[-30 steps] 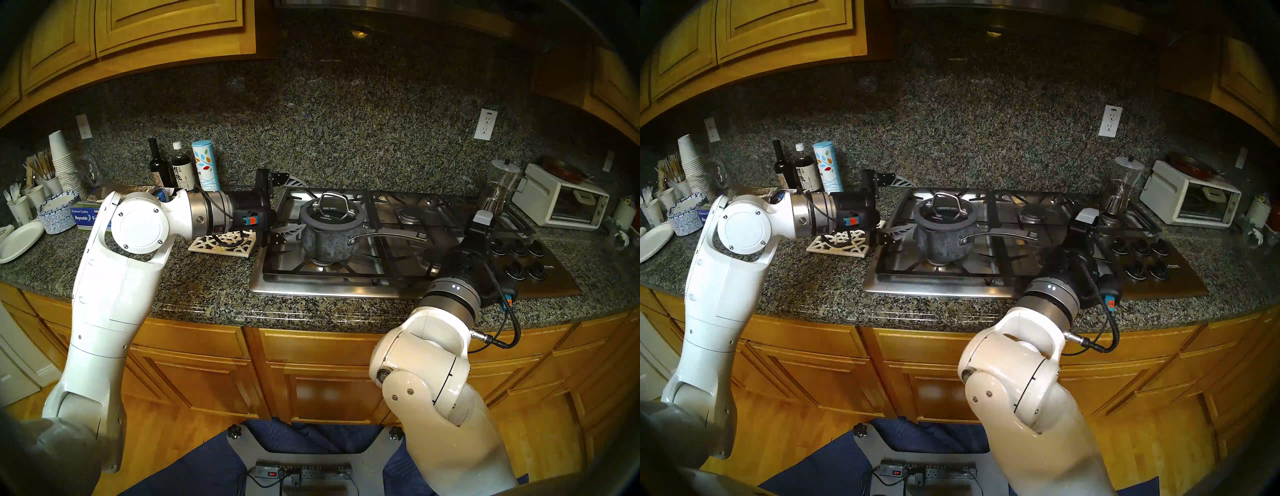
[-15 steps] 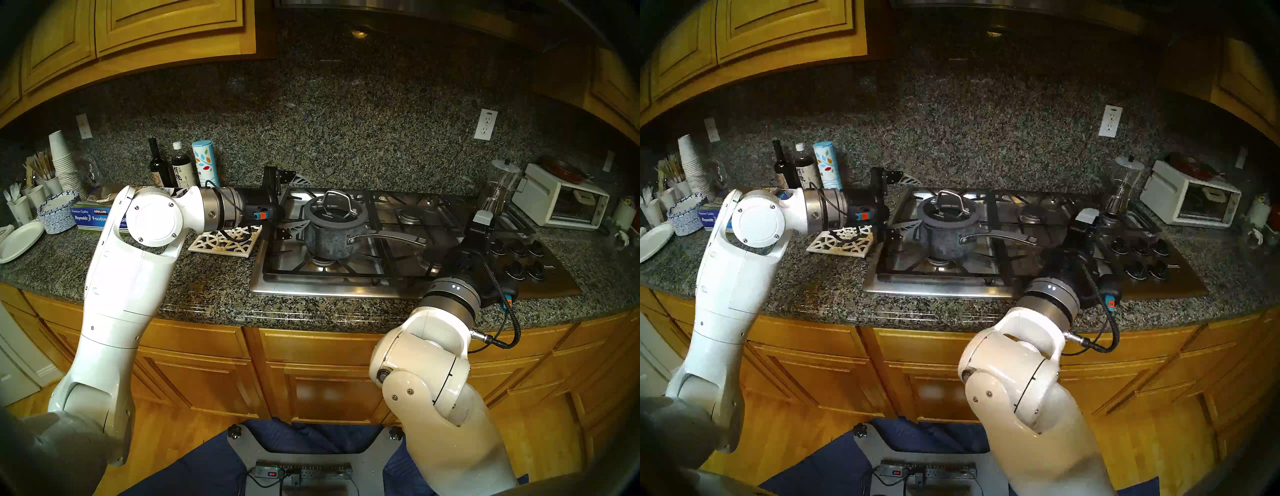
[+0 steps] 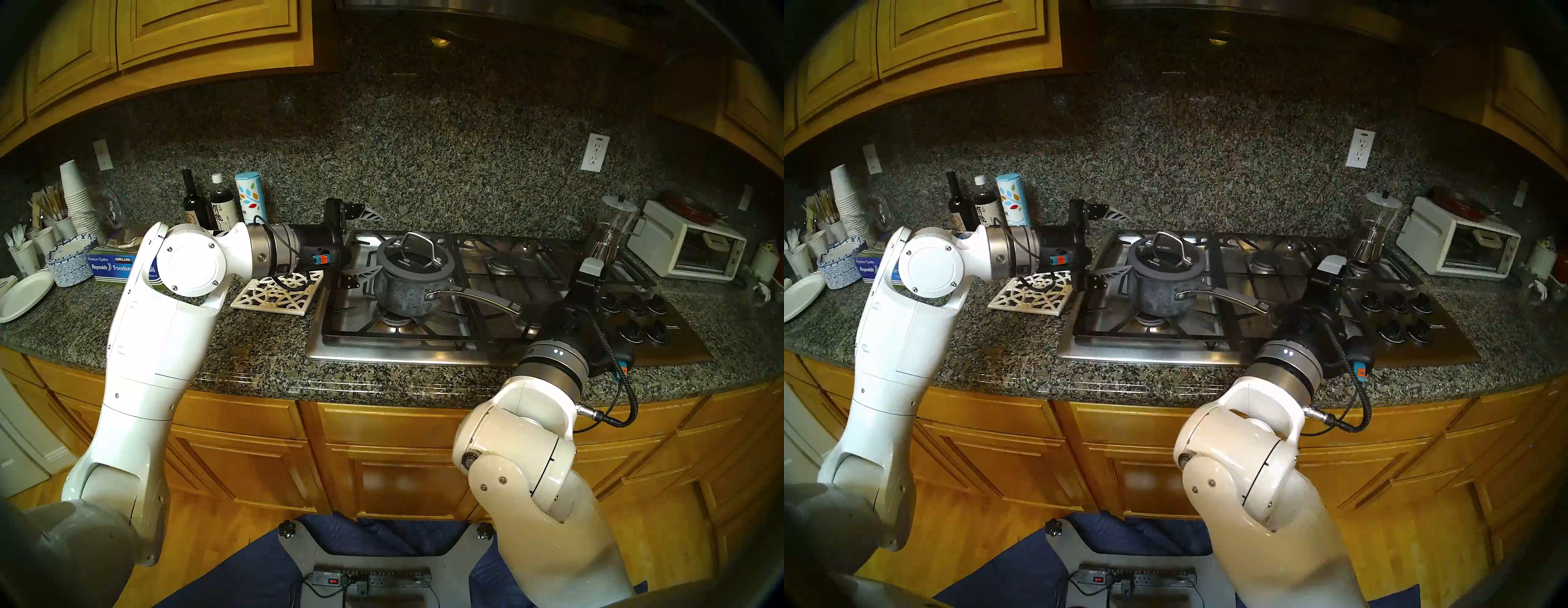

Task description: Pick up the pot, put it on the stove, take off the pot lid

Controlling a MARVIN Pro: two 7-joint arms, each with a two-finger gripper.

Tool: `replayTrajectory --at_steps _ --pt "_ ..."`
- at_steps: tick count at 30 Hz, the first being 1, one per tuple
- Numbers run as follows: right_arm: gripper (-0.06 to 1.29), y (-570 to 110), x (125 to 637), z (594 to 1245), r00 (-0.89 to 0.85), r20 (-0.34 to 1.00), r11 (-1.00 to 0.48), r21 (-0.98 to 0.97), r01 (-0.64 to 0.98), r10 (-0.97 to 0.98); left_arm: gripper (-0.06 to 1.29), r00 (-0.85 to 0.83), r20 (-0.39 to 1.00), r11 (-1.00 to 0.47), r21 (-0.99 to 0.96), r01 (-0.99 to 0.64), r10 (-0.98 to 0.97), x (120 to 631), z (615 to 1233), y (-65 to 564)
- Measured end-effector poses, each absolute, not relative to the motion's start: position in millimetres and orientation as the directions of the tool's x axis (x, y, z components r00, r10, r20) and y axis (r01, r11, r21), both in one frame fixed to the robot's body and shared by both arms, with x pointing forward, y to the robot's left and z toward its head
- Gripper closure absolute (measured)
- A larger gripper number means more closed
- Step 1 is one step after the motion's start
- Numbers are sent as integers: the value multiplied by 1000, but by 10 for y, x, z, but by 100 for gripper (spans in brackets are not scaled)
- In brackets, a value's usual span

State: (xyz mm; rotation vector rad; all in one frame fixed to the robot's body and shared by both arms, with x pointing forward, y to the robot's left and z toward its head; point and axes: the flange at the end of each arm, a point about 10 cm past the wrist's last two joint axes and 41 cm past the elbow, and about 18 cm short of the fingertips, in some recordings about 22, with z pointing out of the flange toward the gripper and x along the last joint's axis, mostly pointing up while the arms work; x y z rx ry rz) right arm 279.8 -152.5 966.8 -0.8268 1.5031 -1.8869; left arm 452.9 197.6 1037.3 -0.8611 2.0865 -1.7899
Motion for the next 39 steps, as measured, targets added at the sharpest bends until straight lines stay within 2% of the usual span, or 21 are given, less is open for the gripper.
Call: replayTrajectory --at_steps 13,23,39 --pt "0 -1526 2798 9666 -637 110 -193 -979 62 -763 0 -759 208 44 -954 -298 -617 4730 10229 2339" --pt "-1 -1528 2802 9656 -636 110 -189 -980 58 -764 0 -751 158 31 -972 -231 -641 4702 10540 2778" --pt "0 -1528 2800 9662 -637 109 -191 -980 60 -763 0 -783 153 70 -968 -242 -602 4608 10694 2944"
